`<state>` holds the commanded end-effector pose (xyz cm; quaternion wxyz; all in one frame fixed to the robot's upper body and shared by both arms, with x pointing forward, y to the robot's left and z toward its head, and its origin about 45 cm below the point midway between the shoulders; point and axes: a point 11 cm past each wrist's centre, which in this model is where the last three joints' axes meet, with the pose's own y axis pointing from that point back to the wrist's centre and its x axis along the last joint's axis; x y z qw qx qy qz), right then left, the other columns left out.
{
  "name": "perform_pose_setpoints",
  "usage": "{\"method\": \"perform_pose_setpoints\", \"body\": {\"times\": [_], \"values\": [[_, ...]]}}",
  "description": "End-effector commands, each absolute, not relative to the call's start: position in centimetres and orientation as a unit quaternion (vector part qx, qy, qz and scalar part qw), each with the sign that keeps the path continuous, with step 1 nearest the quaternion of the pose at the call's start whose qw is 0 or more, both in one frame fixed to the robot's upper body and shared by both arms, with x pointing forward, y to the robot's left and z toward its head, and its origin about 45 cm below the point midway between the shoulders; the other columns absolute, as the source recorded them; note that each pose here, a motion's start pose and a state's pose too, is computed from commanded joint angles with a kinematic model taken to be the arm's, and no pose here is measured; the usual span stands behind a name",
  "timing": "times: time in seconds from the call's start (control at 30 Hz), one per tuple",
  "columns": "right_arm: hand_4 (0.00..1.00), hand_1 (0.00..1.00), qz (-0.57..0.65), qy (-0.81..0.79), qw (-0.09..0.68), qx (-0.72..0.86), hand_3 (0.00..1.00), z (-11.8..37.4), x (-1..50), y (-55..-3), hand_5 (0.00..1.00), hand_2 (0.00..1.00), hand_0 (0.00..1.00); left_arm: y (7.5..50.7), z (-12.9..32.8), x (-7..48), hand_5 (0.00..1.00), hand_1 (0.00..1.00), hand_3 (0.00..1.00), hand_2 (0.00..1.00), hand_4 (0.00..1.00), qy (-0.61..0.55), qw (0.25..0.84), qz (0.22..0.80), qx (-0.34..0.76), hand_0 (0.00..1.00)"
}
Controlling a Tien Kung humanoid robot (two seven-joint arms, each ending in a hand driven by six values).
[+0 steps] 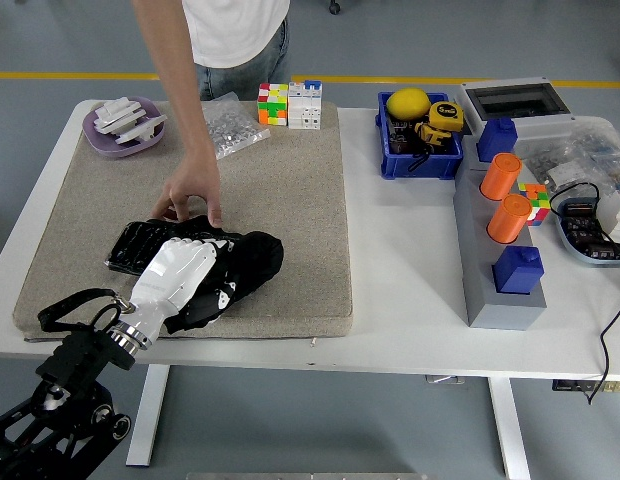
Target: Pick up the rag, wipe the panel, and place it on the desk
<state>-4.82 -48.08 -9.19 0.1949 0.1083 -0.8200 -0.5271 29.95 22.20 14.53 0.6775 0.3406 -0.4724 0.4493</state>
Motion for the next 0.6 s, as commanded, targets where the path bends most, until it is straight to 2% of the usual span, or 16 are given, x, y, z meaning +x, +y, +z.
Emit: {"method": "perform_pose_setpoints", "body": {"times": [0.33,0.6], "values": [[0.998,0.622,-0.527,-0.819,0.198,0.107,0.612,-9.2,-4.9,-48.1,0.514,0.678,0.756,22.3,14.4,29.9,0.002,0.315,0.522,0.550,0.409,-0.467,0.677,0.455,0.341,0.260],[0.998,0.623,-0.527,-0.819,0.201,0.109,0.612,-9.2,-5.0,-48.1,0.513,0.678,0.756,25.4,14.9,31.2,0.002,0.315,0.523,0.550,0.415,-0.461,0.647,0.492,0.357,0.258]]}}
